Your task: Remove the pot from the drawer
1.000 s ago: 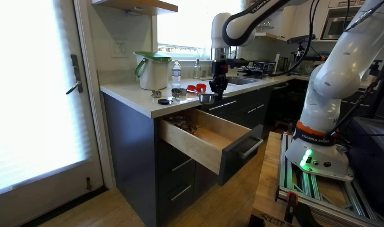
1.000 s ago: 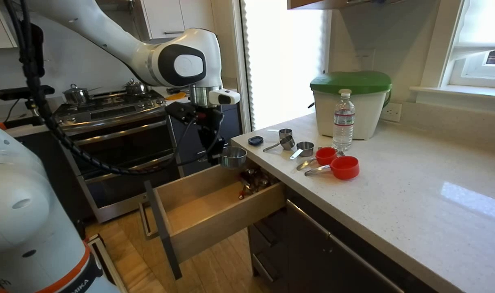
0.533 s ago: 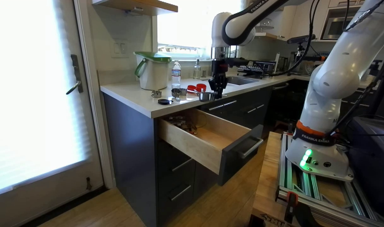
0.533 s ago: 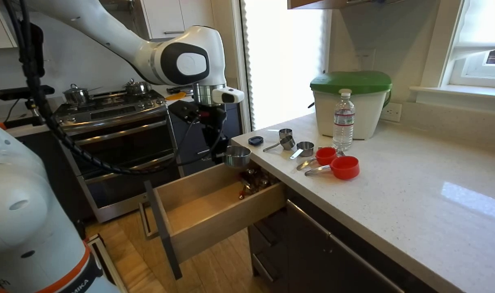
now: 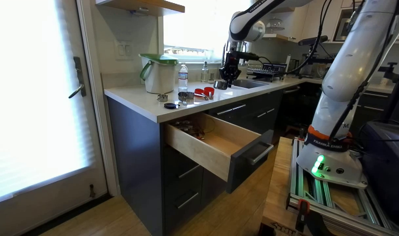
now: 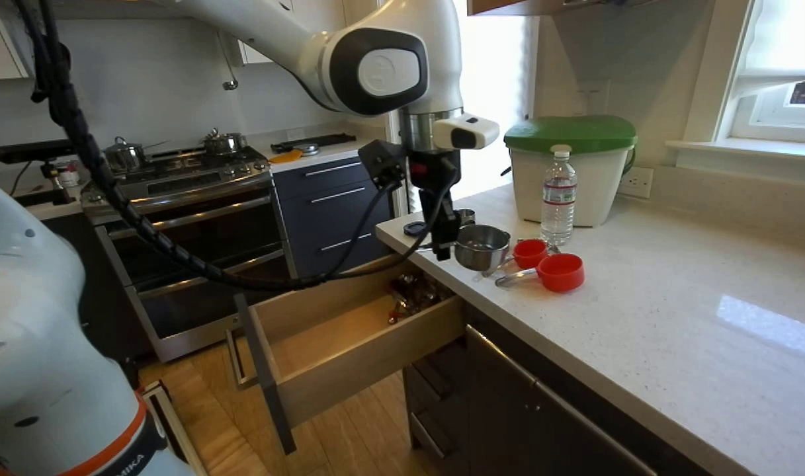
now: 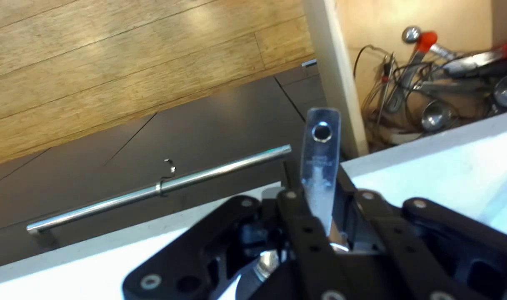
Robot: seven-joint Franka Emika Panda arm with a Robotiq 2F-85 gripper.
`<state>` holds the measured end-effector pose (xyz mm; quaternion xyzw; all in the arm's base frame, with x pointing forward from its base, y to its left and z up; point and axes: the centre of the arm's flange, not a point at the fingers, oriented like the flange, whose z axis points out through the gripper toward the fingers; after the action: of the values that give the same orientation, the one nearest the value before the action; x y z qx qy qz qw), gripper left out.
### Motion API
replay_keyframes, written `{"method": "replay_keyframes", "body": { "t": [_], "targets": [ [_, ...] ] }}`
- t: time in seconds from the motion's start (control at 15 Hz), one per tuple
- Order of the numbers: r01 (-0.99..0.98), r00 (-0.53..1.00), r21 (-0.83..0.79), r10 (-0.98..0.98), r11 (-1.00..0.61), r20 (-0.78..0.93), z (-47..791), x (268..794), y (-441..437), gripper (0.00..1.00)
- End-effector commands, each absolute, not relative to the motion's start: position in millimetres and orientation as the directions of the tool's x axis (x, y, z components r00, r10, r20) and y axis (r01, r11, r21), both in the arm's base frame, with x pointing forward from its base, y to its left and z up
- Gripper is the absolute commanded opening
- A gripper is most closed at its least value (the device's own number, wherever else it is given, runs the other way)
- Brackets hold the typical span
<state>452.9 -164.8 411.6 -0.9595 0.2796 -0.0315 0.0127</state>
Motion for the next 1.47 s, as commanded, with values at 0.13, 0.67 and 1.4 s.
{"method": "replay_keyframes", "body": {
  "t": [0.13, 0.67, 1.4],
  "targets": [
    [-0.632, 0.766, -0.043, -0.632, -0.774, 0.115, 400, 507, -240, 0.05],
    [-0.754, 0.641, -0.086, -0.758, -0.651, 0.123, 375, 526, -290, 0.05],
    [-0.807, 0.576, -0.072, -0.808, -0.586, 0.128, 349, 523, -317, 0.05]
  ]
}}
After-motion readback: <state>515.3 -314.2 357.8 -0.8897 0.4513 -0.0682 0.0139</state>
